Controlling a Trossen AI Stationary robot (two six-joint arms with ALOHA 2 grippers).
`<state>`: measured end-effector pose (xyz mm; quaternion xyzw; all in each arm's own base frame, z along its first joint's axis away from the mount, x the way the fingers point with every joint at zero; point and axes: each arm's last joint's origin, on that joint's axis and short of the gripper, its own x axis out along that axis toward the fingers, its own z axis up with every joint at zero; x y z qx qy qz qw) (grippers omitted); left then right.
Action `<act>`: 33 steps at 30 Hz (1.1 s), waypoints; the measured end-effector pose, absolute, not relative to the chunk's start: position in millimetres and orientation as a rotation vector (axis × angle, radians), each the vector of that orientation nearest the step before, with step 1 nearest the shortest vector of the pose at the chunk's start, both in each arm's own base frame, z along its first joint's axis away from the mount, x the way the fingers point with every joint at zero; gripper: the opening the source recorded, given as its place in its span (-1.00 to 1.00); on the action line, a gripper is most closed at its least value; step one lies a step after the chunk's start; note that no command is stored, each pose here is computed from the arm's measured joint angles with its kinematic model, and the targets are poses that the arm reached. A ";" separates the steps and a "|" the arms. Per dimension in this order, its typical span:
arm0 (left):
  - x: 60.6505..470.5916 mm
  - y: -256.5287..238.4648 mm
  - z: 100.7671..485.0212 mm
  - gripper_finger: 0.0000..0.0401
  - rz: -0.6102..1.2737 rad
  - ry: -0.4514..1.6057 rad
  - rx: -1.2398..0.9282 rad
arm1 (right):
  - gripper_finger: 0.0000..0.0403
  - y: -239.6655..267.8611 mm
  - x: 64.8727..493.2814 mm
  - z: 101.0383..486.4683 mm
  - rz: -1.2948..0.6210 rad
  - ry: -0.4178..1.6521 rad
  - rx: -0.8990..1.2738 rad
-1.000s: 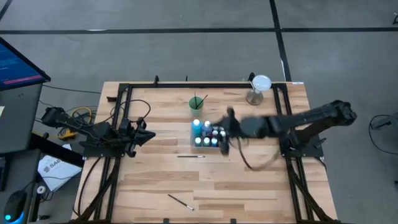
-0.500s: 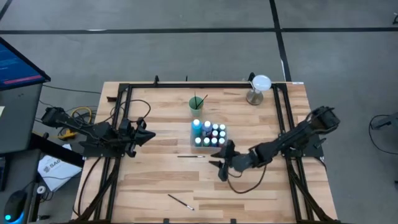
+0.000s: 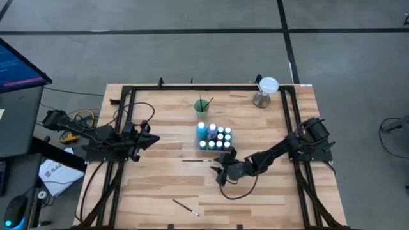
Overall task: Pick & Place Paint Supplies
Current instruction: Put the black brush into the green cup
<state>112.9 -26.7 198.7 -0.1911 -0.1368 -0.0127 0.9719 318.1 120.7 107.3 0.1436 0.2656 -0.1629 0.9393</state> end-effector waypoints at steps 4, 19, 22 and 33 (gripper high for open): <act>112.9 -26.7 198.6 -0.96 -0.026 -0.276 -0.386 | -0.06 120.0 331.1 103.4 -0.331 0.553 0.243; 112.9 -26.7 198.7 -0.96 -0.026 -0.276 -0.386 | -0.13 115.5 339.4 95.0 -0.358 0.633 0.202; 112.9 -26.7 198.7 -0.96 -0.026 -0.276 -0.386 | -0.12 115.5 339.4 95.0 -0.358 0.634 0.202; 112.9 -26.7 198.6 -0.96 -0.026 -0.276 -0.386 | -0.17 110.0 343.0 78.8 -0.403 0.652 0.228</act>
